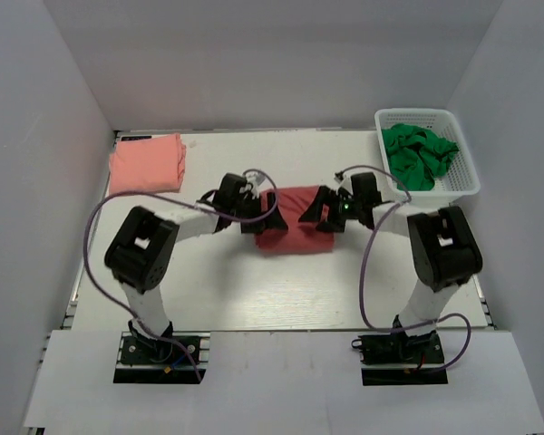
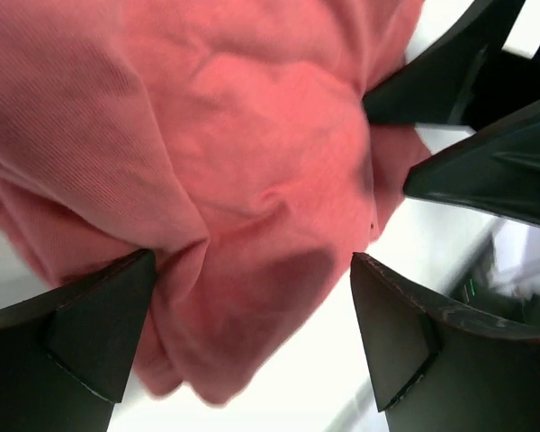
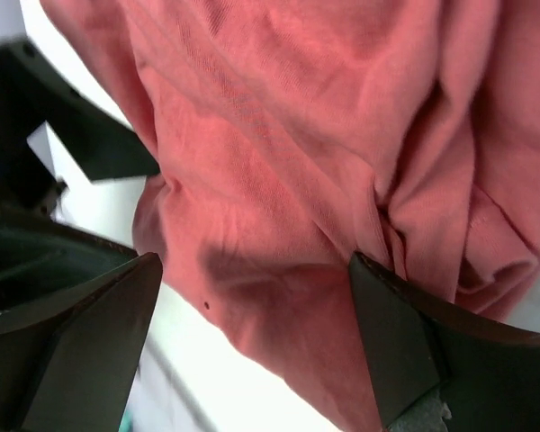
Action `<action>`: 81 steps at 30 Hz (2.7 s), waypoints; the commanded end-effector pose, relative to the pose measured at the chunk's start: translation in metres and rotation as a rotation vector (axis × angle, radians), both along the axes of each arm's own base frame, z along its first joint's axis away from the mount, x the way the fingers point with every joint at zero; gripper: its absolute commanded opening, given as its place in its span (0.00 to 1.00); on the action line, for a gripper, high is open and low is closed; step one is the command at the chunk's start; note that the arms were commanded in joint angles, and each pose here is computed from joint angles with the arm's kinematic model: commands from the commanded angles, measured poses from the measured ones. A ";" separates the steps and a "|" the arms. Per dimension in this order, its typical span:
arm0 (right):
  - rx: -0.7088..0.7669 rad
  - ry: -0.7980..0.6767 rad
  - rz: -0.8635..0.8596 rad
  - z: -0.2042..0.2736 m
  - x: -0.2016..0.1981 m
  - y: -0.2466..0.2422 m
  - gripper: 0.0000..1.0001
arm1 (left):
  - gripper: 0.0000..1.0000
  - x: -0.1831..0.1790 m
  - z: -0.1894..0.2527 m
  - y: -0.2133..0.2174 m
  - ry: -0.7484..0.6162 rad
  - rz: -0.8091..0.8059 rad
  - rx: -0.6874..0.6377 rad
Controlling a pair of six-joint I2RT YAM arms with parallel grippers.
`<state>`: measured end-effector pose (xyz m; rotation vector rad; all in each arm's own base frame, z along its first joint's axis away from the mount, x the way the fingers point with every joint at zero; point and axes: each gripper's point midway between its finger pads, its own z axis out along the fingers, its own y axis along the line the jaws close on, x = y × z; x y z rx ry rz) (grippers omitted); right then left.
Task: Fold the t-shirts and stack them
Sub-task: Smooth out wrinkles on the folded tshirt
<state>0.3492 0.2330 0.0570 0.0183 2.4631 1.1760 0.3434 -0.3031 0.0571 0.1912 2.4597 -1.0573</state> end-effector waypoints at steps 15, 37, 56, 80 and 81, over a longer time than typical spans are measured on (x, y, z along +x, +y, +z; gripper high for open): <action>-0.157 -0.250 0.029 0.089 -0.045 -0.021 0.90 | 0.85 -0.029 0.067 0.097 -0.156 0.333 0.296; -0.156 -0.130 0.054 0.030 0.038 0.015 0.36 | 0.33 0.033 0.016 0.070 -0.132 0.322 0.358; -0.168 -0.295 -0.061 0.119 -0.038 -0.030 0.00 | 0.00 -0.018 0.125 0.053 -0.442 0.063 0.133; -0.410 -0.196 -0.294 0.041 0.044 -0.078 0.00 | 0.00 0.075 0.033 0.042 -0.320 0.159 0.350; -0.417 -0.192 -0.311 0.041 0.050 -0.080 0.00 | 0.00 0.079 0.033 0.037 -0.310 0.158 0.341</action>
